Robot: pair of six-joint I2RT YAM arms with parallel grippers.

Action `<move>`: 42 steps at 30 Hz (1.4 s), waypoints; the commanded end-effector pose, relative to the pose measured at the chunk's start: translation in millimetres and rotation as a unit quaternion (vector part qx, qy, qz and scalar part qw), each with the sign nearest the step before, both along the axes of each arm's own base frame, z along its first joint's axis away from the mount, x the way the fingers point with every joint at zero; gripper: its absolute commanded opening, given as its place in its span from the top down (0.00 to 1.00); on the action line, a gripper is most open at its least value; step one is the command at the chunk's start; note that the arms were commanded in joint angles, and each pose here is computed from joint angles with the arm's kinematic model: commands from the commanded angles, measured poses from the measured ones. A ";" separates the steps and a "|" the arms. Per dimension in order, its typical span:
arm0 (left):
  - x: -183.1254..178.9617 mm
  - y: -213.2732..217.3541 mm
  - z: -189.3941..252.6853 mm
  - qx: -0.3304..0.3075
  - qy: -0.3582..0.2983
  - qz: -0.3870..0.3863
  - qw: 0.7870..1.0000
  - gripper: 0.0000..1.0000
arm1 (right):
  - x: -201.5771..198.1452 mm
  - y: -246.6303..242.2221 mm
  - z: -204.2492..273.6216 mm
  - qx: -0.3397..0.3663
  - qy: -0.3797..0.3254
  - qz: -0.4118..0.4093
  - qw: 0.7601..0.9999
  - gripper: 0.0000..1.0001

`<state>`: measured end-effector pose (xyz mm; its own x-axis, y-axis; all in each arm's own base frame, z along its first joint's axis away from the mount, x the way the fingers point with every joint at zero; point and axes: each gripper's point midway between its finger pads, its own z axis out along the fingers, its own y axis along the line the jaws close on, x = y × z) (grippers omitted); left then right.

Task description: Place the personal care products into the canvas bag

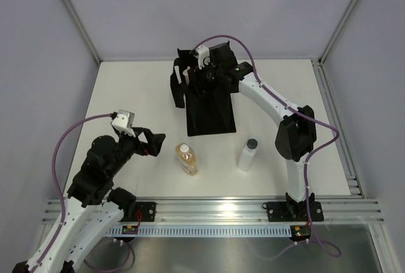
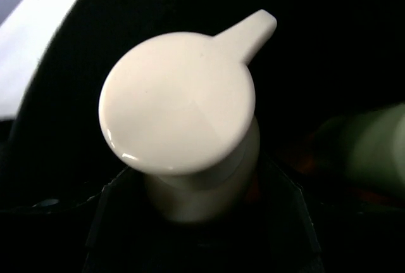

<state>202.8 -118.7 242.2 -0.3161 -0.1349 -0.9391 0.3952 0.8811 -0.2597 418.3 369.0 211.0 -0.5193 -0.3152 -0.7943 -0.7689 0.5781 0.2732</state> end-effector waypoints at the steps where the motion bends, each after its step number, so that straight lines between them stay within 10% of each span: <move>1: 0.7 -5.0 12.4 -0.011 -0.027 -0.014 0.999 0.01 | 11.5 -17.3 -10.1 -0.036 -0.031 -0.008 0.999 0.96; 16: 0.5 -9.6 9.1 -0.095 0.044 0.023 0.994 0.01 | -9.6 -23.9 -5.7 -0.046 -0.009 0.069 0.997 0.11; 23: 3.0 -21.3 -6.7 -0.184 0.120 0.052 0.974 0.01 | -15.9 -28.6 21.4 -0.032 -0.016 0.075 0.997 0.01; 35: 6.6 -33.8 -42.2 -0.199 0.273 0.168 0.926 0.01 | -31.6 -124.4 238.4 0.004 -0.263 -0.071 0.962 0.01; 42: -10.9 -32.4 -53.1 -0.083 0.331 0.290 0.894 0.01 | -45.3 -225.0 168.8 0.027 -0.187 -0.159 0.969 0.00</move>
